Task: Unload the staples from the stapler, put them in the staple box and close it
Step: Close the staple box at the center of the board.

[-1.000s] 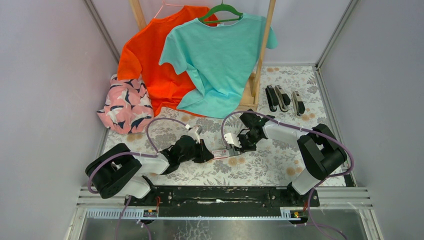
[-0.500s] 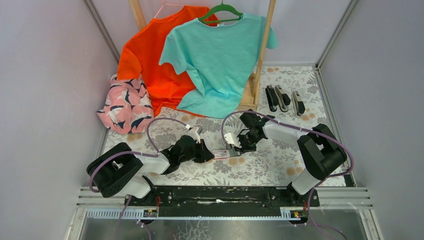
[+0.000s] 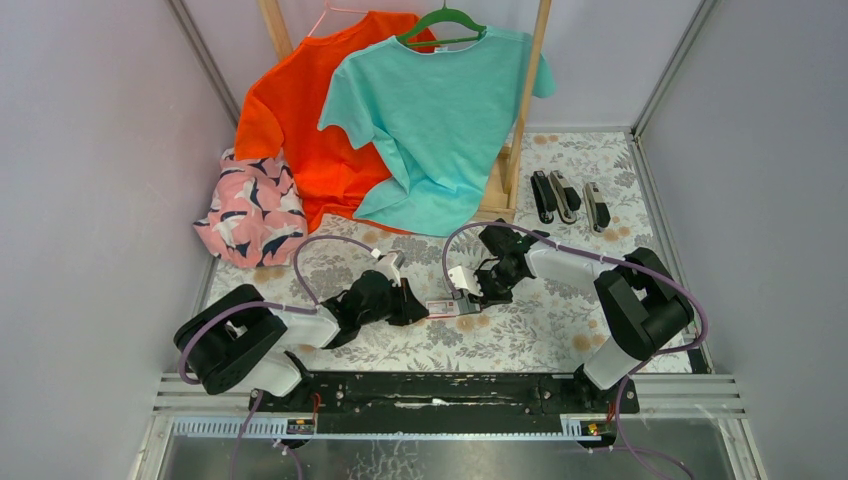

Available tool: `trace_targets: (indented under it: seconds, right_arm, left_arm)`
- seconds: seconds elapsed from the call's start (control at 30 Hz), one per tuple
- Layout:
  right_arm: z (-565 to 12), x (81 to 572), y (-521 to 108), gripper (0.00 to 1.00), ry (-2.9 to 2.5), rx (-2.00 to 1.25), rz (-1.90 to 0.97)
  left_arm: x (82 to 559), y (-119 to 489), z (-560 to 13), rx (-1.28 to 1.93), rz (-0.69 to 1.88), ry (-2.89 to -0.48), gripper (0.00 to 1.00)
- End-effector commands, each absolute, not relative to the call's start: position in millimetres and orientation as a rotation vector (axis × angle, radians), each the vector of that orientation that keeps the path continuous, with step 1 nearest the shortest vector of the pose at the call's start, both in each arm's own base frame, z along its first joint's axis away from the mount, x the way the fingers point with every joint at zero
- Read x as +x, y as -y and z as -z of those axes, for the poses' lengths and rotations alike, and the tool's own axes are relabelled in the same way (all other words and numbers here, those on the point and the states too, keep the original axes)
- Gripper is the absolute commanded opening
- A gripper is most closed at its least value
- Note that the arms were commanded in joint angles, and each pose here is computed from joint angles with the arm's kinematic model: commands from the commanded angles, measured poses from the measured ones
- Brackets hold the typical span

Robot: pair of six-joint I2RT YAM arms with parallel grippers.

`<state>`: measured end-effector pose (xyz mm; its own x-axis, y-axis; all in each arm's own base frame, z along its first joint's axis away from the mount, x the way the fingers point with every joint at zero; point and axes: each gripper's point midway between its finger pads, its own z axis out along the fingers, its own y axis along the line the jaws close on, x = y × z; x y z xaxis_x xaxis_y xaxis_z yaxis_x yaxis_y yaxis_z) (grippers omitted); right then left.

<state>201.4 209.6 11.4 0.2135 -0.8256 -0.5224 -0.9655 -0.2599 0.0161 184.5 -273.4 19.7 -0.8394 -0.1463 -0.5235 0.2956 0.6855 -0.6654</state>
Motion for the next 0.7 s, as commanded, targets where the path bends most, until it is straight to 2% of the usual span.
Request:
trace_targets:
  seconds: [0.0,0.67]
  right_arm:
    - [-23.2,193.5,-228.8,0.09,-1.604,-2.152,-0.721]
    - [-26.7,189.1,-230.8,0.09,-1.586,-2.149,-0.749]
  left_arm:
    - [190.2,283.4,-31.2,0.129,1.108,-2.298,0.15]
    - [189.7,282.1,-30.1,0.127,1.102,-2.301,0.15]
